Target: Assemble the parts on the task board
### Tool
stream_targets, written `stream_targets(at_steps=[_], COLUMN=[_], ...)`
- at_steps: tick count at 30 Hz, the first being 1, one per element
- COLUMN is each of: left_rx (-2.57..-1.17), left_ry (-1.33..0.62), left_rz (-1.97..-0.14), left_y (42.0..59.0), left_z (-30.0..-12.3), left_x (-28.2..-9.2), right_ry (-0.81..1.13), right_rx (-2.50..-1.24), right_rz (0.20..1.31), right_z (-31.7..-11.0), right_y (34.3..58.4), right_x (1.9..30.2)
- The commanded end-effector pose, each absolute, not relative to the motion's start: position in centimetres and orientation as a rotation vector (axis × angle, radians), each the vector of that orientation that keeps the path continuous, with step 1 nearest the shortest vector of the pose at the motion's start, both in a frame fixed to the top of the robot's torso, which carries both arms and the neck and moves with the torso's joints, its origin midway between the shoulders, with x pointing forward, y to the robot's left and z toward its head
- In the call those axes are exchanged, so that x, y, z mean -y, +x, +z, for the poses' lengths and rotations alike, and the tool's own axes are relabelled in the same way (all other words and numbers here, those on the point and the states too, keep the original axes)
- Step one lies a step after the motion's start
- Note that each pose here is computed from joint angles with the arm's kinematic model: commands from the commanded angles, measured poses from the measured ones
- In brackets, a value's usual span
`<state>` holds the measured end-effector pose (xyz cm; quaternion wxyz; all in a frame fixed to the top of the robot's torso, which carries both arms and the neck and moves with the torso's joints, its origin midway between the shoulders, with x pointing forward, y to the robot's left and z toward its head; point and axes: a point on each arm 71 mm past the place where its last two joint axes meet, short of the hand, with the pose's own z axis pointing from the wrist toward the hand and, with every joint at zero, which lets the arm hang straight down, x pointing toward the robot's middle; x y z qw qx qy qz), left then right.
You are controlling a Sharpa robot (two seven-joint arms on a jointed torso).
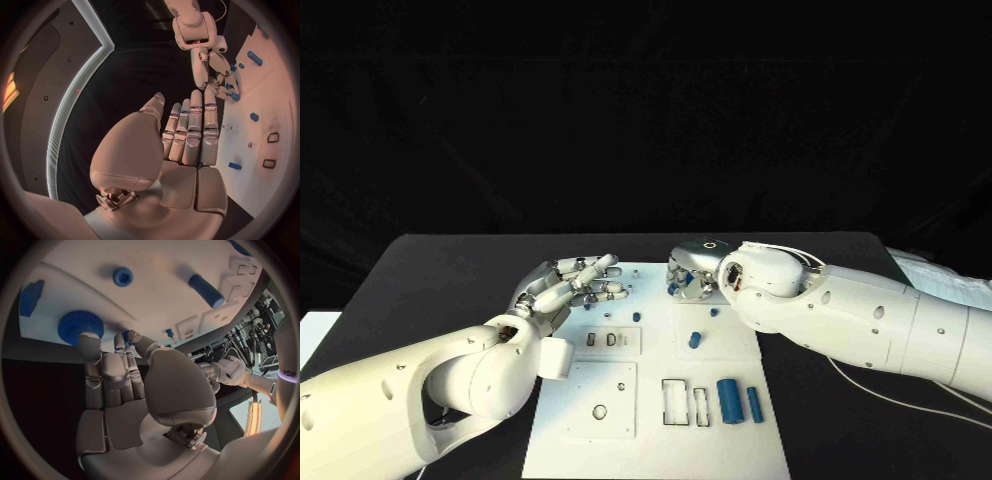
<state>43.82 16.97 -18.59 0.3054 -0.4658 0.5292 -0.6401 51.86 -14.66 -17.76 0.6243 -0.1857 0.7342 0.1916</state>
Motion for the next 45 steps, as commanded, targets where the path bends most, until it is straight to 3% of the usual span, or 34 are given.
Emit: stream_targets(at_steps=[1,14,28,45], left_rx=[-1.403,-1.393,-1.397,-1.397], left_ry=[-1.223,-1.224,-1.220,-1.219], left_rz=[-1.717,-1.705,-1.713,-1.713], left_y=[43.8,44.0,43.9,44.0], left_z=[-18.5,-18.5,-18.3,-18.2], left_x=[-16.9,-17.7,-17.7,-17.7], right_ry=[-0.376,-0.321,-0.318,-0.320], right_rx=[-1.573,-1.502,-1.523,-1.541], right_rz=[0.492,0.513,0.507,0.484], right_z=[-16.9,-16.6,-17.6,-17.9], right_y=[51.8,52.7,54.0,54.2], right_x=[14.3,12.7,10.4,10.1])
